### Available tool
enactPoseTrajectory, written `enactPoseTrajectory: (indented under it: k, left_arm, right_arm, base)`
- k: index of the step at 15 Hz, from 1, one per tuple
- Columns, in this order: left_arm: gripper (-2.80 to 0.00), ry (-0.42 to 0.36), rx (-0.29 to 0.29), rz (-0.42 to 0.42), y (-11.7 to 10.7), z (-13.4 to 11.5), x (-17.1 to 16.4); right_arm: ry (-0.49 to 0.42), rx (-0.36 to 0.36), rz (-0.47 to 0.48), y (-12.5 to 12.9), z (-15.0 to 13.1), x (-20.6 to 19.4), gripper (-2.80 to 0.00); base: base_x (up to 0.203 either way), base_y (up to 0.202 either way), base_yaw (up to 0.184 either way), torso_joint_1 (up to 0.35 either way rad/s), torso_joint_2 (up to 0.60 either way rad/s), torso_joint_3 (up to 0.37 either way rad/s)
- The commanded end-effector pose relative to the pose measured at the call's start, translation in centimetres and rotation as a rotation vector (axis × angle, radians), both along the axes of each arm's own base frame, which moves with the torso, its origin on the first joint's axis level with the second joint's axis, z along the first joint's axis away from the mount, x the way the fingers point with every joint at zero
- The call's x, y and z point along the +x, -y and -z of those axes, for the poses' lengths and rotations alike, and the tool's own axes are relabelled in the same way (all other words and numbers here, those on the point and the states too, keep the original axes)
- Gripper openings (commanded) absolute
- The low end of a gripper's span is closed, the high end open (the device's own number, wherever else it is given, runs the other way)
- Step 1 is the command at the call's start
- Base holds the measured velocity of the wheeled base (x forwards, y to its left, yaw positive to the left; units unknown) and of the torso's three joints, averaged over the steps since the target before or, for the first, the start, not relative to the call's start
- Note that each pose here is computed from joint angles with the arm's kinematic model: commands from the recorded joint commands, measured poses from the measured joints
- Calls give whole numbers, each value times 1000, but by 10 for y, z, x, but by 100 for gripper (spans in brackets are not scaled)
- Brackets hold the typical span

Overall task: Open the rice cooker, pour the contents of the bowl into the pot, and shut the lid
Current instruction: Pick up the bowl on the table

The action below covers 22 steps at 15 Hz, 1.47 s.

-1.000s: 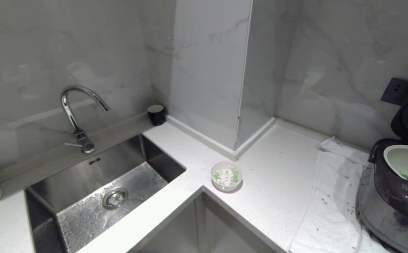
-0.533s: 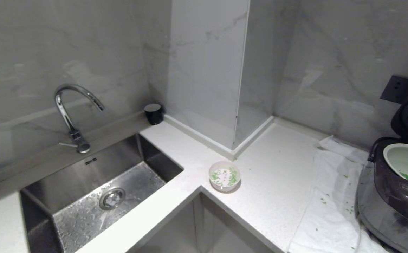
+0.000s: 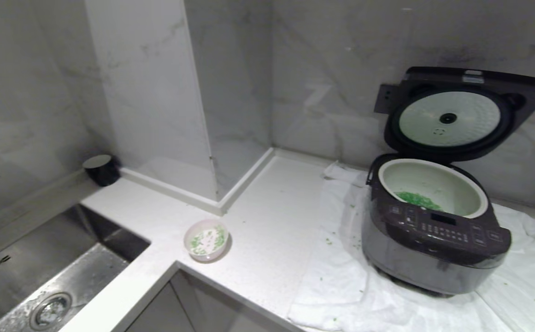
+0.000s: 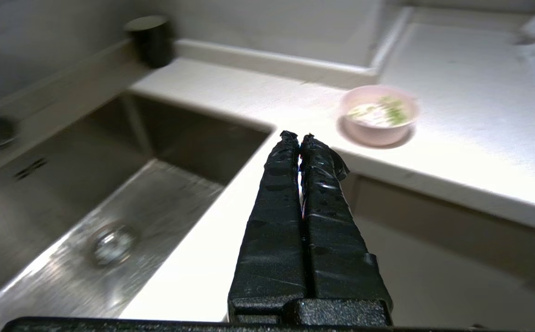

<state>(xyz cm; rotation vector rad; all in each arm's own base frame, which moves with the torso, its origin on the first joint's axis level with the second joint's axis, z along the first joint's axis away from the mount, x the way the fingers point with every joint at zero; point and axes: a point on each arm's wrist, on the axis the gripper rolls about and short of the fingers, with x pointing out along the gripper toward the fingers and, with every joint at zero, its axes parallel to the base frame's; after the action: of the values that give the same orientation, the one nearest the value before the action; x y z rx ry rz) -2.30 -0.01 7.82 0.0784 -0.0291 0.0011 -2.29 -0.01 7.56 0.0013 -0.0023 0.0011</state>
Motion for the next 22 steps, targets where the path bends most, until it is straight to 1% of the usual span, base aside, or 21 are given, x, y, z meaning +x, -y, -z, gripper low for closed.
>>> enactPoseTrajectory:
  k: [1, 9, 16, 18, 22]
  left_arm:
    - [-280, -6, -2, -1, 0, 2, 1]
    - [-280, -7, -3, -4, 0, 2, 1]
    - [-280, -8, 1, -2, 0, 2, 1]
    - [-280, -6, 6, 1, 0, 2, 1]
    - [-280, -8, -2, 2, 0, 2, 1]
  right_arm:
    - [-1, 0, 0, 0, 0, 0, -280]
    - [-2, 0, 0, 0, 0, 0, -280]
    - [-1, 0, 0, 0, 0, 0, -280]
    - [-2, 0, 0, 0, 0, 0, -280]
    - [-2, 0, 0, 0, 0, 0, -280]
  base:
    - [2, 6, -176, 7, 7, 5]
    - [1, 8, -160, 1, 2, 1]
    - [0, 0, -8, 0, 0, 0]
    - [125, 0, 2, -12, 1, 8]
    - [196, 0, 1, 8, 2, 5]
